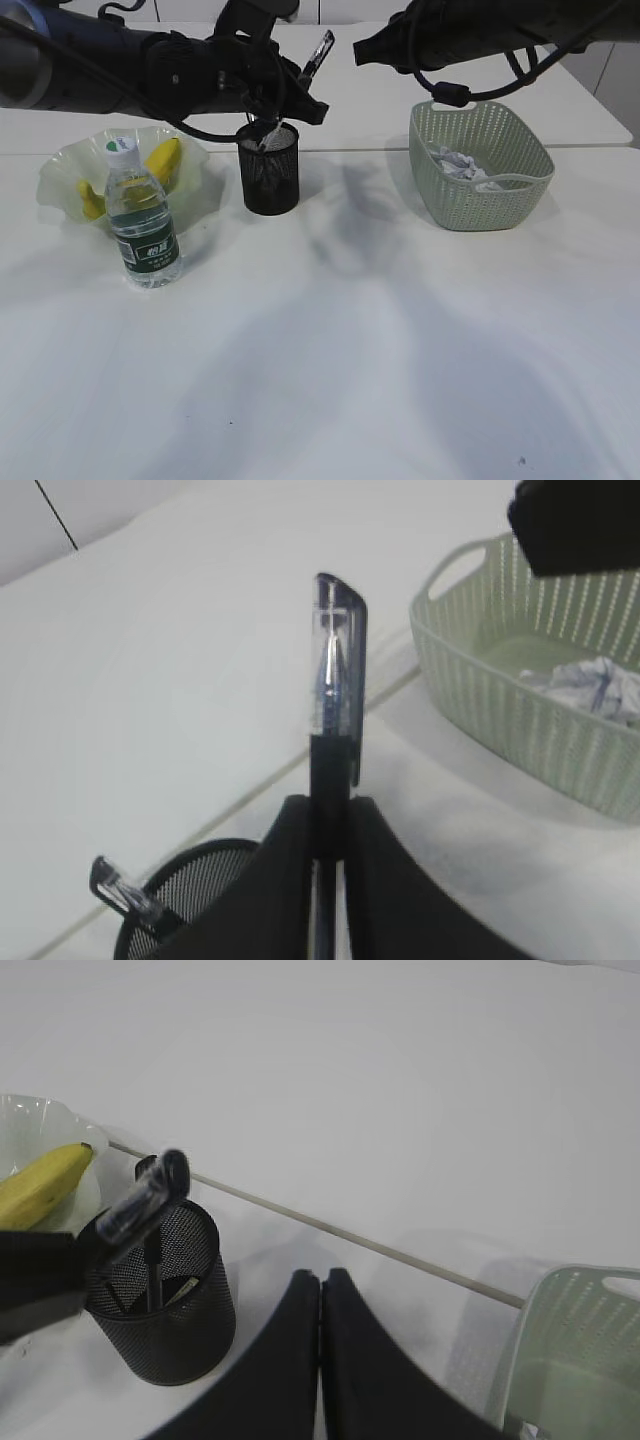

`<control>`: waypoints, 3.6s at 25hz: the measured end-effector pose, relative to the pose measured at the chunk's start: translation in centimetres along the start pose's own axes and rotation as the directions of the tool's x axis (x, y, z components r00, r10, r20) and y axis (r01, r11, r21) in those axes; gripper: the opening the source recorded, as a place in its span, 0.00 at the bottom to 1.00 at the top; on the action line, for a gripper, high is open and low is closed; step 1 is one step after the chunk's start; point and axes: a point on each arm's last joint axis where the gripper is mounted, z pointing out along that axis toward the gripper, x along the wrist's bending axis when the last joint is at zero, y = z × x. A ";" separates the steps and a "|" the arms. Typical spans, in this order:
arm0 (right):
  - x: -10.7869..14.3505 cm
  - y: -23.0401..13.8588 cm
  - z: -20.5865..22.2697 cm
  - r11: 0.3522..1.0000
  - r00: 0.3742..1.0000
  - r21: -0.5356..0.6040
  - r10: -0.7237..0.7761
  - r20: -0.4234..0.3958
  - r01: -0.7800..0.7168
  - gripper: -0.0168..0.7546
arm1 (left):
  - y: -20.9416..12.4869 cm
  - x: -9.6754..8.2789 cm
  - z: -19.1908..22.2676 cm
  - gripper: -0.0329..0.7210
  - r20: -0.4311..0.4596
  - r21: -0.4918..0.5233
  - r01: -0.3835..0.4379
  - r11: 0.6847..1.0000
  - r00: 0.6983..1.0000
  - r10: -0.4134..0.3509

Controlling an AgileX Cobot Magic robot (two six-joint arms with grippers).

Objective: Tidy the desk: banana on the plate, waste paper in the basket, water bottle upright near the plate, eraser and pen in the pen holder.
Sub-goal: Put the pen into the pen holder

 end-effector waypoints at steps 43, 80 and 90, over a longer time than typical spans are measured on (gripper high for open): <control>0.0 0.0 0.0 1.000 1.000 -0.001 -0.002 0.001 0.002 0.00 | 1.7 3.5 -0.3 0.08 -0.136 -0.278 0.119 0.953 0.977 -0.162; -0.2 0.3 0.0 0.998 0.998 -0.036 -0.050 0.028 0.051 0.00 | -4.7 3.2 4.0 0.08 -0.146 -0.429 0.189 0.884 0.951 -0.274; -0.3 0.4 0.0 0.997 0.998 -0.042 -0.061 0.035 0.062 0.00 | -6.8 2.8 5.0 0.08 -0.142 -0.412 0.203 0.888 0.949 -0.283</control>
